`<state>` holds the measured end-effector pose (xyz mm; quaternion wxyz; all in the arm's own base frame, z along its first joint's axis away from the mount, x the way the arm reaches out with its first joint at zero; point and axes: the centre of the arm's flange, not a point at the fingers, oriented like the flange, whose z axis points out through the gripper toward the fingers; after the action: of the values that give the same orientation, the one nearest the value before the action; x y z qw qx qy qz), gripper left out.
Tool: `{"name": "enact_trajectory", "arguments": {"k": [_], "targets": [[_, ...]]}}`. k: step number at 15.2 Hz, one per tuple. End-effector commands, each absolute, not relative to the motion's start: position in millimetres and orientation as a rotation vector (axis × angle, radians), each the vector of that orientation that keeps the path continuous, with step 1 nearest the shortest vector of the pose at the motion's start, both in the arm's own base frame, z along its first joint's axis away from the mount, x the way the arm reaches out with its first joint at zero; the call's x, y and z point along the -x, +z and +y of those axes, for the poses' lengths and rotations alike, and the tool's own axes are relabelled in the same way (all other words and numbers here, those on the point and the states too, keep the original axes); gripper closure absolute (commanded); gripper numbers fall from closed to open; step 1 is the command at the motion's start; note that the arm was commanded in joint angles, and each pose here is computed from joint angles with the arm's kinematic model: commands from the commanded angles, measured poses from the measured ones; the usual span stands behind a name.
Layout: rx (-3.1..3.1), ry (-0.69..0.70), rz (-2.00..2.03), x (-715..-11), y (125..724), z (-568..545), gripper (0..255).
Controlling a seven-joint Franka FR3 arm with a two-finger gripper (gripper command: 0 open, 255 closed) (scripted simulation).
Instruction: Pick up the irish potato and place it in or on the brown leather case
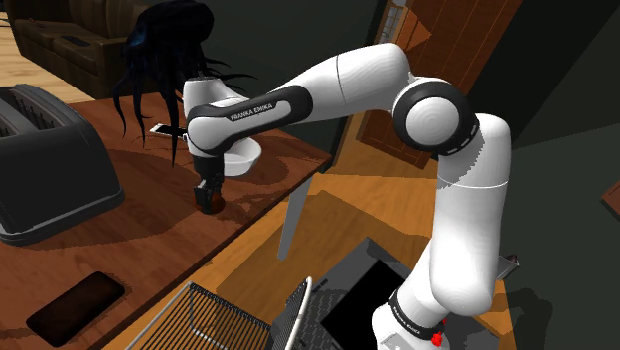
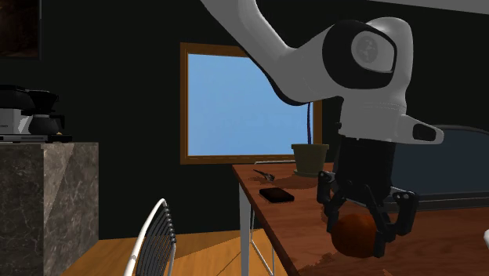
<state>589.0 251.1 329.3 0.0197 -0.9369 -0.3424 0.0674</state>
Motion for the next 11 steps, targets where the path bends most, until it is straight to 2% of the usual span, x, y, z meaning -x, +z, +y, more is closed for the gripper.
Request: {"name": "enact_trajectory", "arguments": {"k": [1, 11], "targets": [[2.907, 0.209, -1.062, -589, 329, 251, 255], [2.907, 0.209, -1.062, -589, 372, 251, 255]]}}
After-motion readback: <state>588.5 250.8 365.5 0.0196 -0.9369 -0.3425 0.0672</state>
